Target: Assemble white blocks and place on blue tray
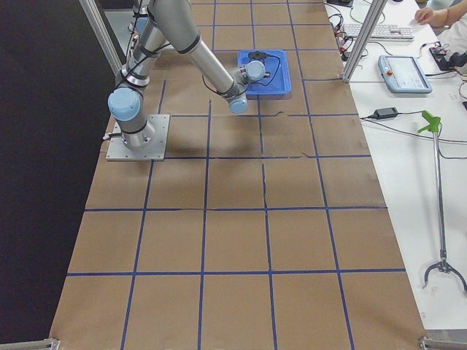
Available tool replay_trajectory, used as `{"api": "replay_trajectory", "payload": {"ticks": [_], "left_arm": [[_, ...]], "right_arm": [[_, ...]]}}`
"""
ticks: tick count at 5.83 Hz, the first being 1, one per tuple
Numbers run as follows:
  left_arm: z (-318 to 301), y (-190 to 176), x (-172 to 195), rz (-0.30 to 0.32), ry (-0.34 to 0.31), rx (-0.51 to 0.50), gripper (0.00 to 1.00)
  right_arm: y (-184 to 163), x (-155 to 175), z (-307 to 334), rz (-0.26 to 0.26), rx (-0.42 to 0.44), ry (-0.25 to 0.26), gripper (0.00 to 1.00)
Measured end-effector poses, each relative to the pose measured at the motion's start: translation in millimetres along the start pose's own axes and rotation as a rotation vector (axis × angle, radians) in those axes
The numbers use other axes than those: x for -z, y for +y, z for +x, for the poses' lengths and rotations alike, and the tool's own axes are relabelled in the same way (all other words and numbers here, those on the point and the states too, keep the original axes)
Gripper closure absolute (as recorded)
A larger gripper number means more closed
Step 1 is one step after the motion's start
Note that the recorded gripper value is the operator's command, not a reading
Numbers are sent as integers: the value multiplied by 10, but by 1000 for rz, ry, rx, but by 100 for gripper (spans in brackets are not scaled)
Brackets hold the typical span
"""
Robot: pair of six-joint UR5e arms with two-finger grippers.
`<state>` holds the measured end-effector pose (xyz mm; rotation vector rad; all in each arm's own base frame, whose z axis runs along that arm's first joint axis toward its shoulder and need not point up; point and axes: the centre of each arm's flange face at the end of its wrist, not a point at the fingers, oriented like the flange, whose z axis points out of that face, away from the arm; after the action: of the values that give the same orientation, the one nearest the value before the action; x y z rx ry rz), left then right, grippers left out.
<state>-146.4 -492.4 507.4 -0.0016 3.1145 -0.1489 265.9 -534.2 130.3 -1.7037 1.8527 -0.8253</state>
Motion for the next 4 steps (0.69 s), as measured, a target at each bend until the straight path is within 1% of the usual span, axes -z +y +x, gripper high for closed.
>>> {"api": "replay_trajectory", "payload": {"ticks": [4], "left_arm": [[2, 17, 19, 2, 2, 0, 1]], "right_arm": [[10, -7, -19, 2, -6, -5, 67]]}}
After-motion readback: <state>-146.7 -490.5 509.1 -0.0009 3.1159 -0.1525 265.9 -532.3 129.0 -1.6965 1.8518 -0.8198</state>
